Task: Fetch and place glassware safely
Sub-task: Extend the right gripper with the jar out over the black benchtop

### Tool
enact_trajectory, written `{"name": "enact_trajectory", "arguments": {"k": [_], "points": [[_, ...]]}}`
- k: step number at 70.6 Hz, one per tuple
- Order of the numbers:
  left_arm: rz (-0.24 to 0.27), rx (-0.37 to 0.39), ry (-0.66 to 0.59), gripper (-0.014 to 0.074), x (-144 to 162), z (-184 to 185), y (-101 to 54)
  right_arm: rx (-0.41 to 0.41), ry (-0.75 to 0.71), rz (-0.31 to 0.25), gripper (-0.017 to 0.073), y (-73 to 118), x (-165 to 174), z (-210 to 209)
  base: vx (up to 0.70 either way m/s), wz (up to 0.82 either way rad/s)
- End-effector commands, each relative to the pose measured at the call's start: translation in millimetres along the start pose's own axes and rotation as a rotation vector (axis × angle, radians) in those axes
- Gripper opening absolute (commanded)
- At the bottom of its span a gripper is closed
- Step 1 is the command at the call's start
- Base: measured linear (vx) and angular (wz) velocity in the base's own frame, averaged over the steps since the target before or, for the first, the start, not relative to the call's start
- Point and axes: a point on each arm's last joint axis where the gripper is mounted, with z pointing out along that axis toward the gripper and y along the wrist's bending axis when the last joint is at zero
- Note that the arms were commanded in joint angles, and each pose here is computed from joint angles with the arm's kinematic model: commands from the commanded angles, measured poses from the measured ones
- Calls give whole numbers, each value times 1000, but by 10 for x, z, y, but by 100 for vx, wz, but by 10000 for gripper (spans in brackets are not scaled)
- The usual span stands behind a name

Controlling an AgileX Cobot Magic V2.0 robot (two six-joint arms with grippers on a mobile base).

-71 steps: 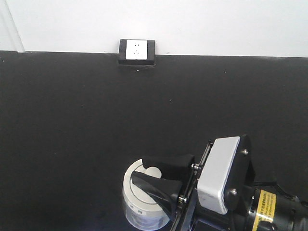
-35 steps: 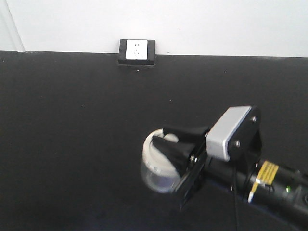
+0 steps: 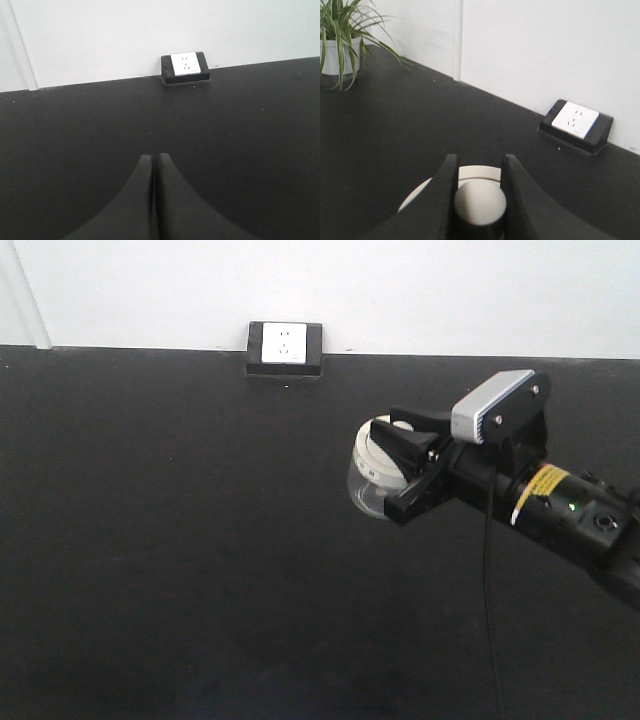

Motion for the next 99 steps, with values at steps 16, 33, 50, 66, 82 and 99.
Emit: {"name": "enact_trajectory", "arguments": {"k": [16,33,50,66,82,99], "points": [[-12,7,-91,-7,-146,-15,-2,-135,-115,19,-1,-493,124,320,0,0],[-12,7,-91,-7,-146,-15,-2,-138,-48,-14,-1,-679,486,557,0,0],[-12,7,-91,-7,-146,-15,-2,-146,-6,-40,-1,-731,754,673,0,0],[-12,7,-91,-7,-146,-15,-2,-159,17,-60,-1,-728,973,715,0,0],[-12,7,-91,-7,-146,-15,-2,-162,32,-44,0,-727,1059,727,0,0],[-12,7,-91,-7,-146,-15,-2,-150,31,-30,81,-737,1057,729,0,0]]}}
